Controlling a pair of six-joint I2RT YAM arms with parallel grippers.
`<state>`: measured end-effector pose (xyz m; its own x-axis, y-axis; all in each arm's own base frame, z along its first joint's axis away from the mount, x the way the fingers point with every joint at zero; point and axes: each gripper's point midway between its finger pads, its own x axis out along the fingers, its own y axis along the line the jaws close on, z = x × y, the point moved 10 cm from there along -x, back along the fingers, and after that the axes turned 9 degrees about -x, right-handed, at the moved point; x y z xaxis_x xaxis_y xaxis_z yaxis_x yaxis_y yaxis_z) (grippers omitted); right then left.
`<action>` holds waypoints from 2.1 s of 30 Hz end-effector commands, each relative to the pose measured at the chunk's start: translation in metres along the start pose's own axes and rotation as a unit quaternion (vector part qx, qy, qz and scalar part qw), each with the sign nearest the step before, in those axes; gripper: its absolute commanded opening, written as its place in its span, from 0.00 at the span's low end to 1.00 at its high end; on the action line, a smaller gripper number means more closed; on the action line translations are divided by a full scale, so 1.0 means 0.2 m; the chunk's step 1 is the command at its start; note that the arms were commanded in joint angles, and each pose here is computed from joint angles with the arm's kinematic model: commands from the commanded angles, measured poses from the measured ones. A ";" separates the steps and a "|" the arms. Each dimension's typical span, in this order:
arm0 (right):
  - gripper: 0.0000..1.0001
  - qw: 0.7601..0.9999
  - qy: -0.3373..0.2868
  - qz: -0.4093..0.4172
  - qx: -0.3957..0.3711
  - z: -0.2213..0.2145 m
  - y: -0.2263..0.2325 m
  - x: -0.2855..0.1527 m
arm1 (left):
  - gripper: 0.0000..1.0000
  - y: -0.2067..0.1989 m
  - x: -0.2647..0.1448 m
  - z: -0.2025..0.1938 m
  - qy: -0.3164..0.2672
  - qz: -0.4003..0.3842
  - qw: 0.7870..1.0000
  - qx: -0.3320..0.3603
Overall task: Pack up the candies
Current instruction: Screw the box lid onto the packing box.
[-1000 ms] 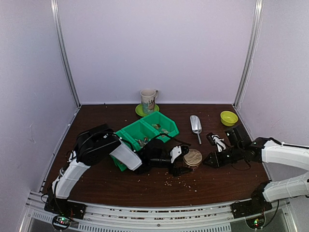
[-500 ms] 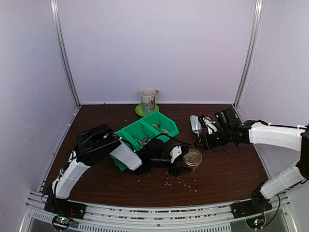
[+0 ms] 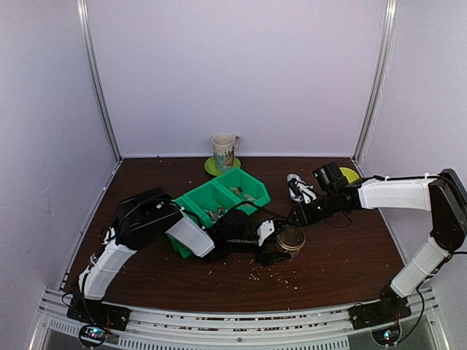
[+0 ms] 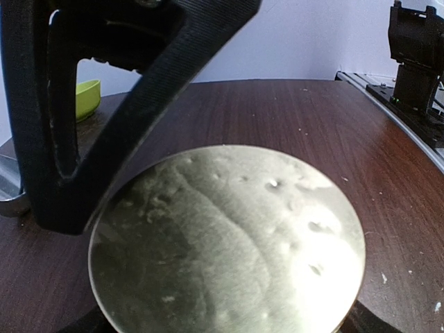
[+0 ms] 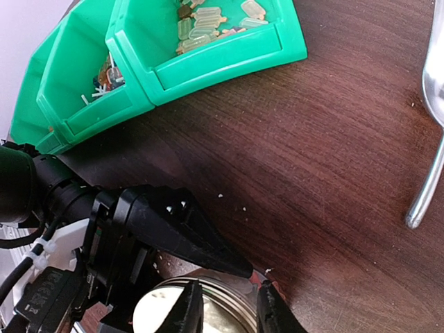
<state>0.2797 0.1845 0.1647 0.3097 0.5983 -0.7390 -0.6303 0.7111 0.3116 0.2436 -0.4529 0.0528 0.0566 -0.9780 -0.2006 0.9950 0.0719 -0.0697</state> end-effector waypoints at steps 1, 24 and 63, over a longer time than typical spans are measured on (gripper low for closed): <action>0.27 1.000 -0.007 0.009 -0.005 -0.01 0.00 -0.02 | 0.83 0.03 -0.02 -0.22 0.072 0.019 0.997 -0.027; 0.11 0.999 0.004 0.024 0.029 -0.26 0.02 -0.07 | 0.83 0.03 -0.01 -0.22 0.073 0.023 0.997 -0.030; 0.40 0.998 -0.059 -0.013 0.001 -0.01 0.04 -0.15 | 0.80 0.03 -0.02 -0.22 0.074 0.019 0.997 -0.029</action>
<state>0.2403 0.1632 0.1886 0.4167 0.5830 -0.6974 -0.5888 0.7576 0.2815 0.2454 -0.4546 0.0526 0.0567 -0.9782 -0.1998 0.9948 0.0722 -0.0715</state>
